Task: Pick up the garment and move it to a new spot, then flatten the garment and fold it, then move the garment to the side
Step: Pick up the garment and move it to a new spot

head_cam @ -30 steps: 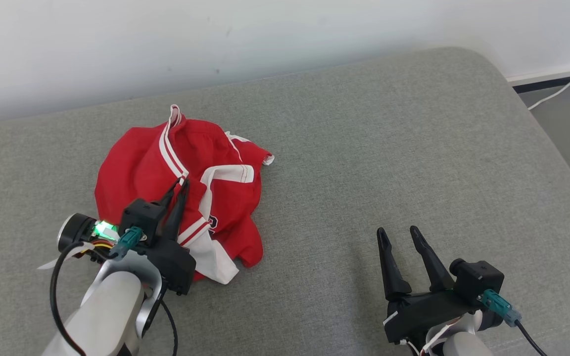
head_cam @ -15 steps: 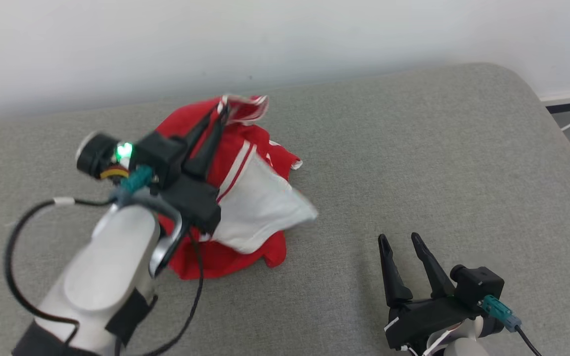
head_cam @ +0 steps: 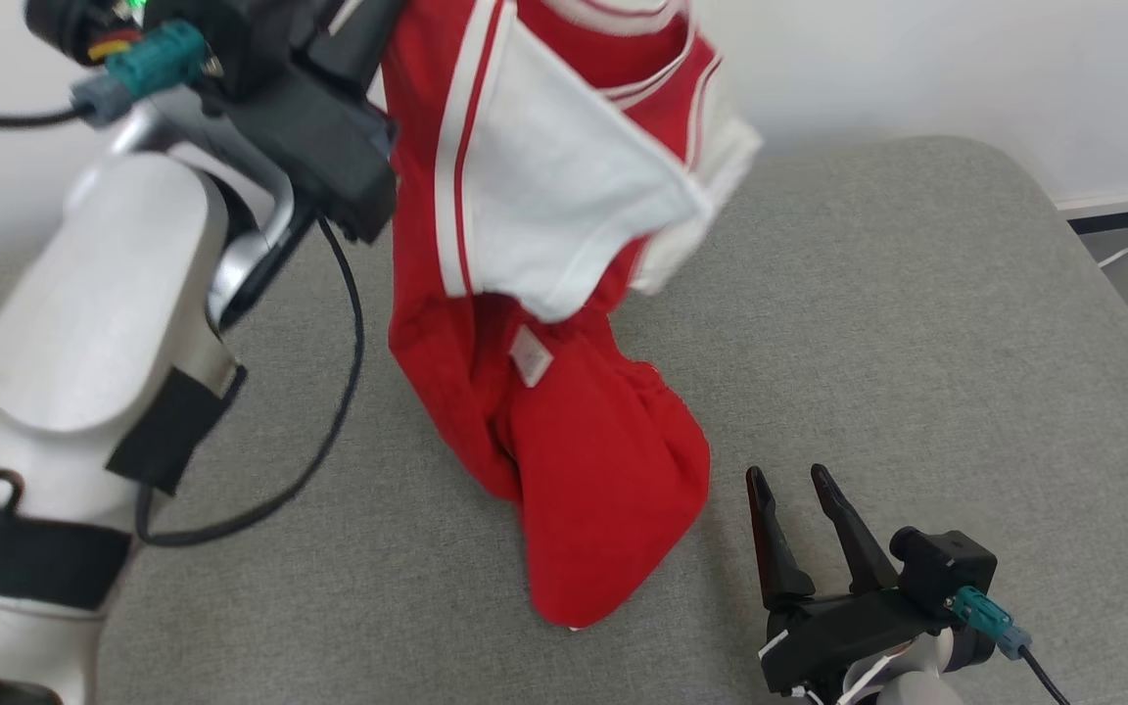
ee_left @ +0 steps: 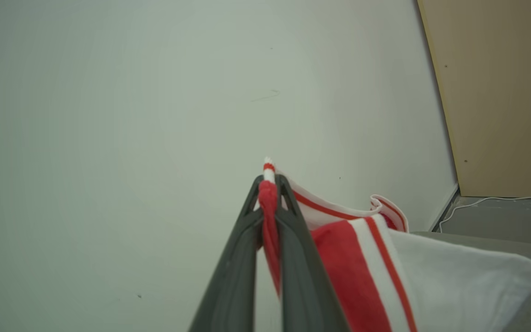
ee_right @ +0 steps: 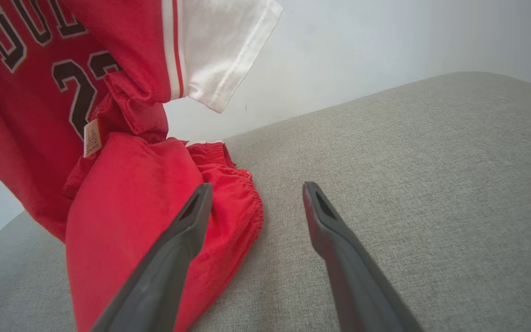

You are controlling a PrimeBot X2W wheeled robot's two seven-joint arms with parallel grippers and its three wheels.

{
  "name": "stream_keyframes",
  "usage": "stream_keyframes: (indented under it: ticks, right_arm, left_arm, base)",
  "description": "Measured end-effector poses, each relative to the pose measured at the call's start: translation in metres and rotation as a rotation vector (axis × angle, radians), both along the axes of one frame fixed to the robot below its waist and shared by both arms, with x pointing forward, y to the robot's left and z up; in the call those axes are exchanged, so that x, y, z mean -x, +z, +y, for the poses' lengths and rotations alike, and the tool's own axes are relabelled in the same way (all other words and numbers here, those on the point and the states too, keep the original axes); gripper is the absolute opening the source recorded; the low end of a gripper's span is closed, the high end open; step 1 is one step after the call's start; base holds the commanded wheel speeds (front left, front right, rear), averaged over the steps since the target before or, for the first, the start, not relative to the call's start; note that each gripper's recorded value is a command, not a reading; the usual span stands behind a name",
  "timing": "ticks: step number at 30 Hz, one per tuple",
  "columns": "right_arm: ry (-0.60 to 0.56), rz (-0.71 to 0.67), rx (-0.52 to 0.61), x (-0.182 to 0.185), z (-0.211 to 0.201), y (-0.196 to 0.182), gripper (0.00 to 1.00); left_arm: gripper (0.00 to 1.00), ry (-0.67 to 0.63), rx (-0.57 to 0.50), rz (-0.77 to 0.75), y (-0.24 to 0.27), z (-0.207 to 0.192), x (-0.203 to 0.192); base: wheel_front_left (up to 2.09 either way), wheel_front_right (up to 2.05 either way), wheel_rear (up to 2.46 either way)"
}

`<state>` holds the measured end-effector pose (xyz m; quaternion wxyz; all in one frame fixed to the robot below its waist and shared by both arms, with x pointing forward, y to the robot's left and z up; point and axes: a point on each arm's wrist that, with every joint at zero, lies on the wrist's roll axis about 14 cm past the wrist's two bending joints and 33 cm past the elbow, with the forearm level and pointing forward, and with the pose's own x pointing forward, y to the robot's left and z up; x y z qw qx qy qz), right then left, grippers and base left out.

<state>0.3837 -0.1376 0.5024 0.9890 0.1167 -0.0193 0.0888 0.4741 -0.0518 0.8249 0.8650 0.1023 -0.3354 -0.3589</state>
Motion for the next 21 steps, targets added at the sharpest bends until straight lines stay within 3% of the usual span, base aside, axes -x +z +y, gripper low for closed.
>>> stream_keyframes:
  ticks: [21]
  right_arm:
    - [-0.014,0.009,0.002,0.003,-0.004,-0.003,1.0]
  left_arm:
    - [0.0,0.109,0.045,-0.233,0.123,0.043,0.004]
  base:
    - [0.0,0.0,0.0]
